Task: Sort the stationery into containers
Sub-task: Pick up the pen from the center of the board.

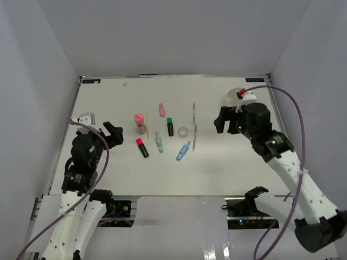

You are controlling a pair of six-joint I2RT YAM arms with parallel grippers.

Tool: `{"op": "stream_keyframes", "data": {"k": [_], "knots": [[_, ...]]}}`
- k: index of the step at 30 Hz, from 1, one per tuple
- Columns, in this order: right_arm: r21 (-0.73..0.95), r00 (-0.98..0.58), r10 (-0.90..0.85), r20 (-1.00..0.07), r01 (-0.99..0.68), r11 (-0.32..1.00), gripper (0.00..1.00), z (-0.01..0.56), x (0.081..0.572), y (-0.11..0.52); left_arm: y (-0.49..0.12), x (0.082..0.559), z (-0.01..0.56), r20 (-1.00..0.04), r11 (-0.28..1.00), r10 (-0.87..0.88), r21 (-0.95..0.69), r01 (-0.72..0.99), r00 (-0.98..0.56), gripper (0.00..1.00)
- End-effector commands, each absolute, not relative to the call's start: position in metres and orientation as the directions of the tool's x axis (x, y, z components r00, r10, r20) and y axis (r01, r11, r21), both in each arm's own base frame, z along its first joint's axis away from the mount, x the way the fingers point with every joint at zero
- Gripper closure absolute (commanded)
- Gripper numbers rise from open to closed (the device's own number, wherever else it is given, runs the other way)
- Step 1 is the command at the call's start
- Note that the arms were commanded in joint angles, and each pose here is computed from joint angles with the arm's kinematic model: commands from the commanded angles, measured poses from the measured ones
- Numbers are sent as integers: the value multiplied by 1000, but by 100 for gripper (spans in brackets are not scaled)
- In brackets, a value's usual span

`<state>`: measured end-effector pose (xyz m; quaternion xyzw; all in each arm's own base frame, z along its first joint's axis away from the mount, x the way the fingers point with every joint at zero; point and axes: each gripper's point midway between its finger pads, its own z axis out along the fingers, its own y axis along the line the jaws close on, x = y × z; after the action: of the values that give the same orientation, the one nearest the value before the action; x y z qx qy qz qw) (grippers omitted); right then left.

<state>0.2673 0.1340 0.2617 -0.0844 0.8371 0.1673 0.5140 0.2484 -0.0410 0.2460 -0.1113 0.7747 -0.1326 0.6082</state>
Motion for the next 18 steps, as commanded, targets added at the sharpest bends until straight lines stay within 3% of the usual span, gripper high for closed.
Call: {"op": "stream_keyframes", "data": {"k": [1,3,4,9,11,18], "knots": [[231,-573,36,-819,-272,934,10,237,283,148,-43,256,259,-920,935,-346,-354,10,-184,2],[222,-624,41,-780,-215,951,1,214,298,150,-39,259,249,-924,940,-339,-342,-15,-178,2],[228,-627,55,-777,-199,953,8,211,305,153,-35,259,243,-926,942,-334,-334,-32,-177,2],[202,-730,45,-682,-128,971,17,161,328,168,-26,254,237,-929,944,-329,-321,-74,-166,2],[192,-754,46,-655,-106,976,25,152,336,172,-27,252,236,-928,942,-334,-327,-69,-165,2],[91,-815,-22,-578,-91,992,30,111,353,195,-32,251,235,-926,942,-336,-333,-47,-172,2]]}}
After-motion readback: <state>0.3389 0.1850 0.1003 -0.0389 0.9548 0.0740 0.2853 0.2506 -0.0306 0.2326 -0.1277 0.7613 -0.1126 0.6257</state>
